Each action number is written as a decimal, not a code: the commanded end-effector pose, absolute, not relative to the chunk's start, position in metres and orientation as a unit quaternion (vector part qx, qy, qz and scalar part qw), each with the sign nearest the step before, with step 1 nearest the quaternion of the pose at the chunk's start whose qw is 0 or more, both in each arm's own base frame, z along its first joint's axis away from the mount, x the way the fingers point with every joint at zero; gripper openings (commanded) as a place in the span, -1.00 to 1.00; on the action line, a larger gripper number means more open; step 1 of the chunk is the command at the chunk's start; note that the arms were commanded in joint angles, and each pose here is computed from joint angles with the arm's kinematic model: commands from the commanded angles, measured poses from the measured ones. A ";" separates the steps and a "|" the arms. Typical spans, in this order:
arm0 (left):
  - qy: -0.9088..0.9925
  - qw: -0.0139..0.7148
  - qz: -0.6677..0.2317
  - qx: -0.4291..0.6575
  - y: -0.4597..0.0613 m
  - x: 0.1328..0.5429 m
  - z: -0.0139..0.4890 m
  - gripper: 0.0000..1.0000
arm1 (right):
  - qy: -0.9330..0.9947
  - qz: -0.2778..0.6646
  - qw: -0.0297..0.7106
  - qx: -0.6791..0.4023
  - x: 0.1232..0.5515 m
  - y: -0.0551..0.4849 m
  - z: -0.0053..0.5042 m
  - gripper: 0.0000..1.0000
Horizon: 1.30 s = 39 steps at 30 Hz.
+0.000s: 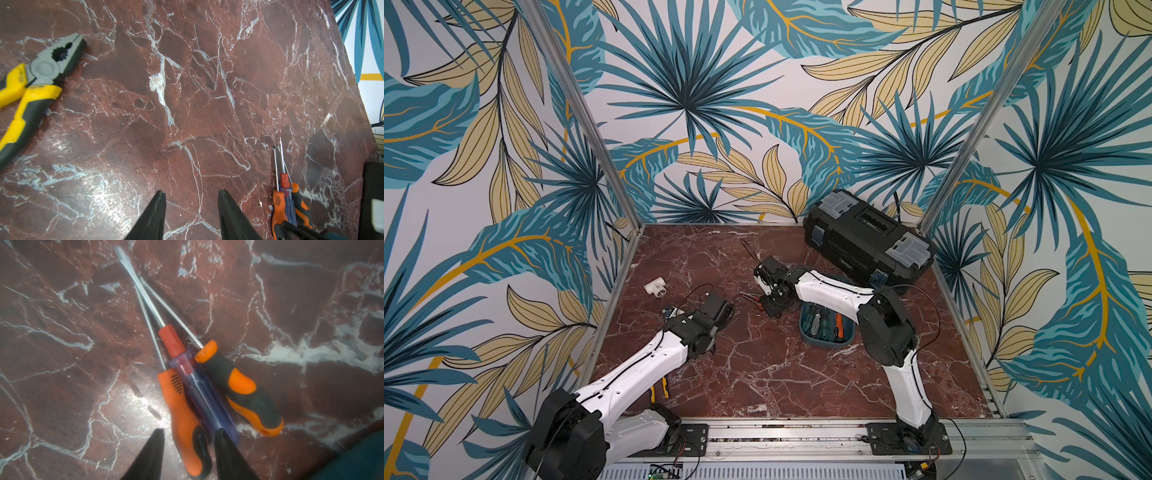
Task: Put the screwdriver on the desktop into the storage box
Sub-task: Pick up the screwdriver from the center of the board.
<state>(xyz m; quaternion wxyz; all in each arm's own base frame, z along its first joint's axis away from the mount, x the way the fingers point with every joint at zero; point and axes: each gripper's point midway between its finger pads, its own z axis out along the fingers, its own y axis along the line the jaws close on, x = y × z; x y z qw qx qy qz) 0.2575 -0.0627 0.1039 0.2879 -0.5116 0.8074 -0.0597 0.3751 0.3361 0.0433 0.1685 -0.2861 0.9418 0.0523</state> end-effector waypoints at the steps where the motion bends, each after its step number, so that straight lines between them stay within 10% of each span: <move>1: 0.811 0.279 -0.040 -0.512 -0.055 0.252 0.093 -0.09 | 0.942 0.034 0.140 -0.304 0.363 0.333 0.030 -0.12; 19: 0.816 0.262 -0.036 -0.515 -0.052 0.247 0.090 -0.08 | 0.927 -0.008 0.120 -0.355 0.349 0.353 0.019 -0.51; 28: 0.807 0.270 -0.031 -0.525 -0.042 0.237 0.095 -0.09 | 0.899 0.137 0.092 -0.405 0.297 0.387 0.066 -0.73; 39: 0.805 0.269 -0.039 -0.526 -0.041 0.230 0.092 -0.08 | 0.918 0.185 0.263 -0.234 0.303 0.334 0.151 -0.78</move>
